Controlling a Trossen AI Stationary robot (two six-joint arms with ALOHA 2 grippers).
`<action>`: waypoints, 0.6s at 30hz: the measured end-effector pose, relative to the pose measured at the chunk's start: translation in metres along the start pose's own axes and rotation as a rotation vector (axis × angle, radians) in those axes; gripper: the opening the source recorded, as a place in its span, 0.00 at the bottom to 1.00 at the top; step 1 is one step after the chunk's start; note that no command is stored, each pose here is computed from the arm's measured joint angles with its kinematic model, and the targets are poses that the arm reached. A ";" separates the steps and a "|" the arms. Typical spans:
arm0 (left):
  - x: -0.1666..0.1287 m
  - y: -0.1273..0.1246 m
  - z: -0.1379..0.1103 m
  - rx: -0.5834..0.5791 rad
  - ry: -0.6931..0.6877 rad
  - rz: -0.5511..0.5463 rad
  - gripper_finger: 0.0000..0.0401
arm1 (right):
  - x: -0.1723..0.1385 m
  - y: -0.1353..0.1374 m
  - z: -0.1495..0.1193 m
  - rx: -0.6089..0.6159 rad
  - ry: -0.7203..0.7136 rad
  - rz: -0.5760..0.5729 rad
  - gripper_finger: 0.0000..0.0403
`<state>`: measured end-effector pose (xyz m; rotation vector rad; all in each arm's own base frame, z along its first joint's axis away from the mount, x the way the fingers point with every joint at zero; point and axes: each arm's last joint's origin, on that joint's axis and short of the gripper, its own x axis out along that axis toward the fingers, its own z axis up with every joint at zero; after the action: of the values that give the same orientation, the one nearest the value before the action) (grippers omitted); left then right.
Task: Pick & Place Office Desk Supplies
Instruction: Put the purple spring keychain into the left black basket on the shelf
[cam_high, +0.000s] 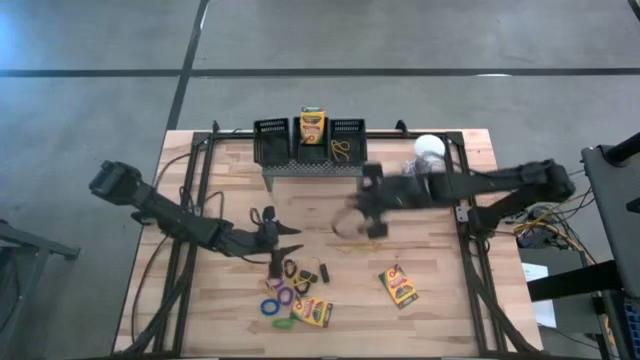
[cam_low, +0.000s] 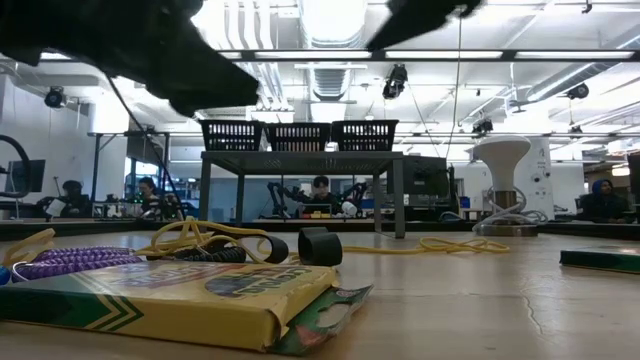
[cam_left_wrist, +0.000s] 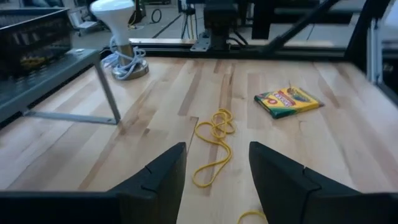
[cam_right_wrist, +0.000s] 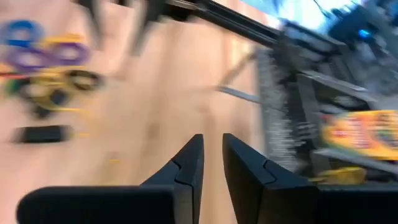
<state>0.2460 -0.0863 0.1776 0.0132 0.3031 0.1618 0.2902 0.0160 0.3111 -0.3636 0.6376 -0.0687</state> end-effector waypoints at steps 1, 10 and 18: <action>0.006 -0.003 0.001 0.020 0.008 -0.001 0.44 | -0.002 0.012 -0.008 0.005 -0.021 0.022 0.13; 0.062 -0.031 0.001 0.122 0.104 0.023 0.44 | 0.006 0.073 -0.095 0.144 0.102 0.149 0.13; 0.095 -0.024 0.000 0.001 0.177 0.101 0.44 | 0.026 0.087 -0.126 0.237 -0.061 0.184 0.27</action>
<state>0.3386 -0.0948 0.1483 0.0157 0.4793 0.2637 0.2319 0.0537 0.1720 -0.0768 0.5930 0.0420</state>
